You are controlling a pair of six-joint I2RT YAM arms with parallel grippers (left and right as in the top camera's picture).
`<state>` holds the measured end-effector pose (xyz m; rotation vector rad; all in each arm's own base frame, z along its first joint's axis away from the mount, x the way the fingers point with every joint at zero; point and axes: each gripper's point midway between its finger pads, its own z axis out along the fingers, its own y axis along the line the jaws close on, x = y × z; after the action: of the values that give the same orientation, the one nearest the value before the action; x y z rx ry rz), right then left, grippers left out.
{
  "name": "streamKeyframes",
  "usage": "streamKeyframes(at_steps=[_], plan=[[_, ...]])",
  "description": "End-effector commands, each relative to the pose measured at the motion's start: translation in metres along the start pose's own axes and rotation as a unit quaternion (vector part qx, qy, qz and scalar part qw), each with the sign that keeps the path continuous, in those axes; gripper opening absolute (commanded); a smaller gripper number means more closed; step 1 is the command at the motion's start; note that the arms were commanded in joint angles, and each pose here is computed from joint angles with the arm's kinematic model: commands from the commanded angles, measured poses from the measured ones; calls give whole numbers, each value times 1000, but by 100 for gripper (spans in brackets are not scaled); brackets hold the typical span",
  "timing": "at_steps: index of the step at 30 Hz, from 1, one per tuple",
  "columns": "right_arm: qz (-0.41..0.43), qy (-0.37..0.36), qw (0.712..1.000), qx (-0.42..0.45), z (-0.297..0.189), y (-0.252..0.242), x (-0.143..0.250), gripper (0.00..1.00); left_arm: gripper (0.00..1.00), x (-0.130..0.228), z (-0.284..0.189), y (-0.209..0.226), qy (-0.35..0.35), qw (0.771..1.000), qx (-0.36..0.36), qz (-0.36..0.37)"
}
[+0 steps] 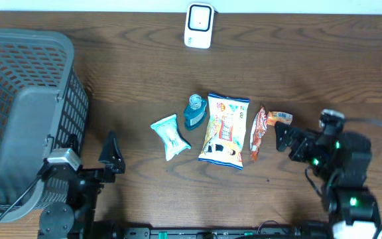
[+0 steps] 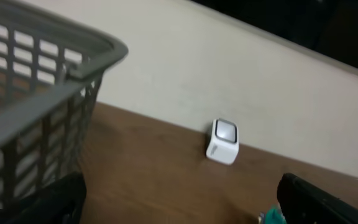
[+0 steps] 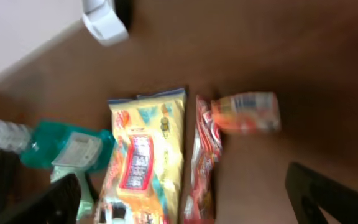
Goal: Scan the item barcode
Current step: 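Move the right gripper to the chocolate bar and grasp it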
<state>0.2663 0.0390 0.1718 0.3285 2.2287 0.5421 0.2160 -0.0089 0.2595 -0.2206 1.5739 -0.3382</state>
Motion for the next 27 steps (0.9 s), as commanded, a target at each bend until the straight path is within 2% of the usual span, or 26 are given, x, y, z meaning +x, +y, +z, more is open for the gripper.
streamKeyframes(at_steps=[1, 5, 11, 13, 16, 22, 27], plan=[[-8, 51, 999, -13, 6, 13, -5, 99, 98, 13, 2, 1, 20, 1000, 5, 5], [9, 103, 993, -59, 19, 25, 7, 99, 98, 24, 2, 5, 43, 999, -4, 0], [16, 121, 991, -45, 38, 16, 10, 99, 98, 37, 0, 10, 68, 998, -13, -5], [11, 123, 992, -42, 42, 16, 11, 95, 98, 39, 0, 10, 73, 997, -14, -6], [3, 128, 992, -1, 49, 8, 17, 89, 98, 44, -1, 12, 82, 996, -18, -8], [11, 145, 984, 106, 69, -8, 40, 88, 98, 62, -5, 18, 120, 992, -31, -15], [-11, 154, 974, 165, 92, -15, 59, 80, 98, 70, -7, 20, 135, 990, -37, -18]])
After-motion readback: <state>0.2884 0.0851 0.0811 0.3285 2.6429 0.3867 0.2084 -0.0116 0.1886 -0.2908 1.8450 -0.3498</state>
